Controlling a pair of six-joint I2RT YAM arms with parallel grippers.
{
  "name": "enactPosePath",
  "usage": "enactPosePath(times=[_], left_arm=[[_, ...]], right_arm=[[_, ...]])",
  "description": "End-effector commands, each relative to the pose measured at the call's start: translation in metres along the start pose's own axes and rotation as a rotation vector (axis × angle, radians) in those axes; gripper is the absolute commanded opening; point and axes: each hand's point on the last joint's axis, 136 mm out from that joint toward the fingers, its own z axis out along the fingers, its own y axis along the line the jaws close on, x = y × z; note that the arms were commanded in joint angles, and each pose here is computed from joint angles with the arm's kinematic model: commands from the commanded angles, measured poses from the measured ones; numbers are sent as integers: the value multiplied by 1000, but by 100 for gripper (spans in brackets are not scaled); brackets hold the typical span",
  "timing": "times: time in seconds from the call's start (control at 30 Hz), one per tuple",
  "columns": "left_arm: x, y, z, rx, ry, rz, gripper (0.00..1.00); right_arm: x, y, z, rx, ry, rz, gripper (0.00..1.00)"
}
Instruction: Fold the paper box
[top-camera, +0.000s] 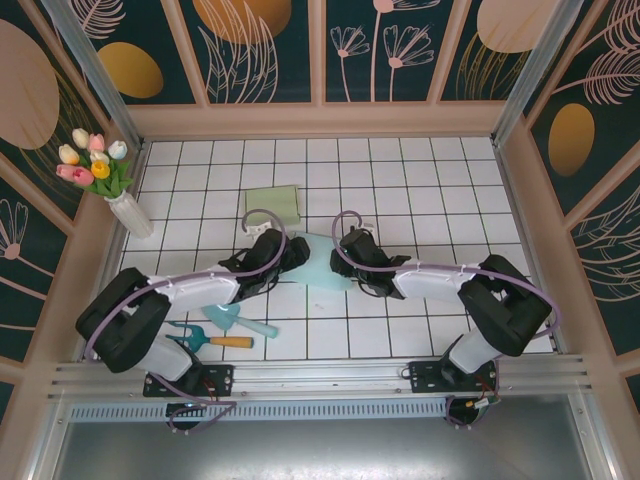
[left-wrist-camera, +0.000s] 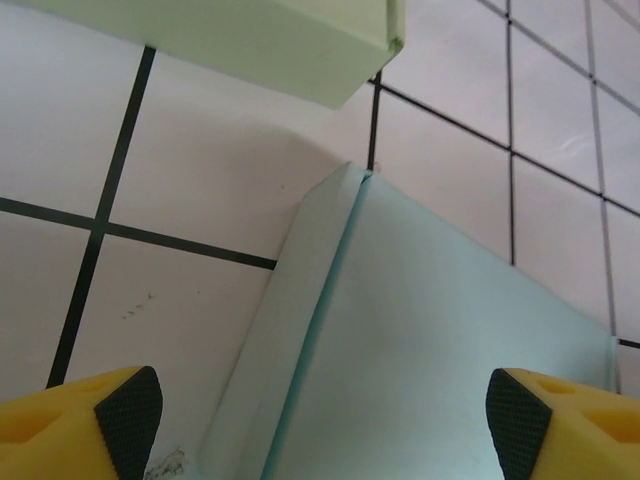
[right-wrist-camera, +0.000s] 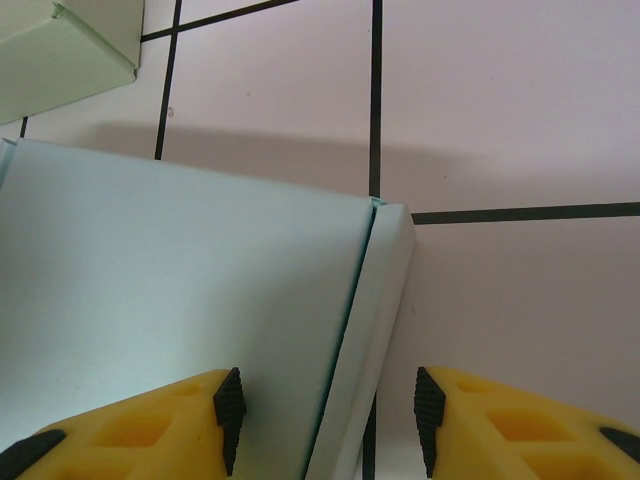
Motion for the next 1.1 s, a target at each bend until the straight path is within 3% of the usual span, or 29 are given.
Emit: enactPosePath(times=[0.0,0.23,0.37,0.57,0.87,1.07], left_arm=[[10,2,8,-41,50,17,86],[29,1,19,-85,163,20,88],[40,-4,19,-80,208,21,84],[43,-5,11,-97,224,-21,83],[33,9,0,-239,193,-31,84],[33,4,-7,-218,204,-75,89]], right_arm=[[10,-8,-2,5,31,-24,52],[12,-9,0,2,35,-16,52],[13,-9,1,4,37,-9,52],[13,-11,1,14,38,3,52],[14,-11,2,14,39,17,52],[14,-11,2,15,40,19,52]])
